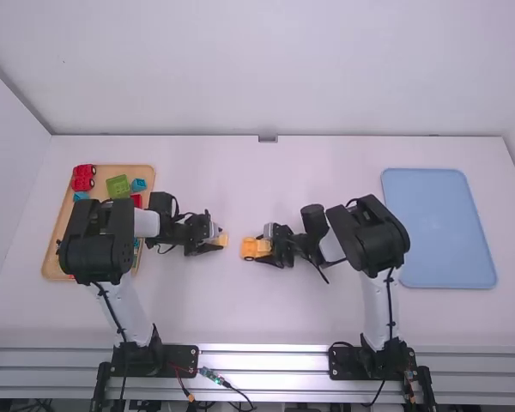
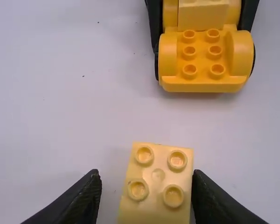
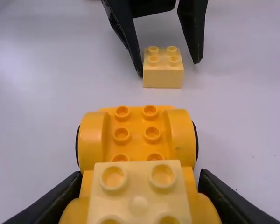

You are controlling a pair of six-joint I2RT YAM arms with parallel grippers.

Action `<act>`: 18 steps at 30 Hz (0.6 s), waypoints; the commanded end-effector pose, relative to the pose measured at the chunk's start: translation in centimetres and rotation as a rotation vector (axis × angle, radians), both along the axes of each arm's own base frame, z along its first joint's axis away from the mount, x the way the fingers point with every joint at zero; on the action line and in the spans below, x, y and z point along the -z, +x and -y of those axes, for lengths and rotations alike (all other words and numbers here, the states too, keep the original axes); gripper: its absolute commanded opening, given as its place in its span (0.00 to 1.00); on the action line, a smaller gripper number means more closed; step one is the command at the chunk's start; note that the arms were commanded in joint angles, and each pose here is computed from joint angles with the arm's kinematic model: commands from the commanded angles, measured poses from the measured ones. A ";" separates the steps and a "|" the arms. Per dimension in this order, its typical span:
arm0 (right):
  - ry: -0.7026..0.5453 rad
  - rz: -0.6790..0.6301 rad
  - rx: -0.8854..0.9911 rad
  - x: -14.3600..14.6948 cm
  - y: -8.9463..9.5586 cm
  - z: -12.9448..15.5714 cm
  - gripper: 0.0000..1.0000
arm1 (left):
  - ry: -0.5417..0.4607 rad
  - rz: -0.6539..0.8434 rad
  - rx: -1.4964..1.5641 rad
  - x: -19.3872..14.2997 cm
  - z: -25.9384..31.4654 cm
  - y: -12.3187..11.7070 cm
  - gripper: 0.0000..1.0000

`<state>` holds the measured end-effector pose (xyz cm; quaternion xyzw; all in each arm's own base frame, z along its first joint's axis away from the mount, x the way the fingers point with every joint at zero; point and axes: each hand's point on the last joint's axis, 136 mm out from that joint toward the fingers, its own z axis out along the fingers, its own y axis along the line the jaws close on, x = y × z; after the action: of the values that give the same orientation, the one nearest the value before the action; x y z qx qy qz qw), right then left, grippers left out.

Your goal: Assemble lego blocks to make yellow taxi

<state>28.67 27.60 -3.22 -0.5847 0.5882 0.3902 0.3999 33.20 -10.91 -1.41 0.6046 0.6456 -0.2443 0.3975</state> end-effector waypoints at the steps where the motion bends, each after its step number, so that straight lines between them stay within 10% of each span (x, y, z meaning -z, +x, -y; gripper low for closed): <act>1: -0.059 -0.002 0.035 1.7 -0.1 0.8 0.49 | -0.034 -0.036 0.000 -0.2 0.6 -0.6 0.49; 18: -0.064 -0.023 0.047 1.8 0.1 0.7 0.49 | -0.086 -0.011 0.030 -1.0 1.2 -0.8 0.32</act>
<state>28.47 27.48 -3.29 -0.5817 0.5912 0.3901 0.3999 33.02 -11.51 -0.92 0.5977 0.6409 -0.2613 0.4045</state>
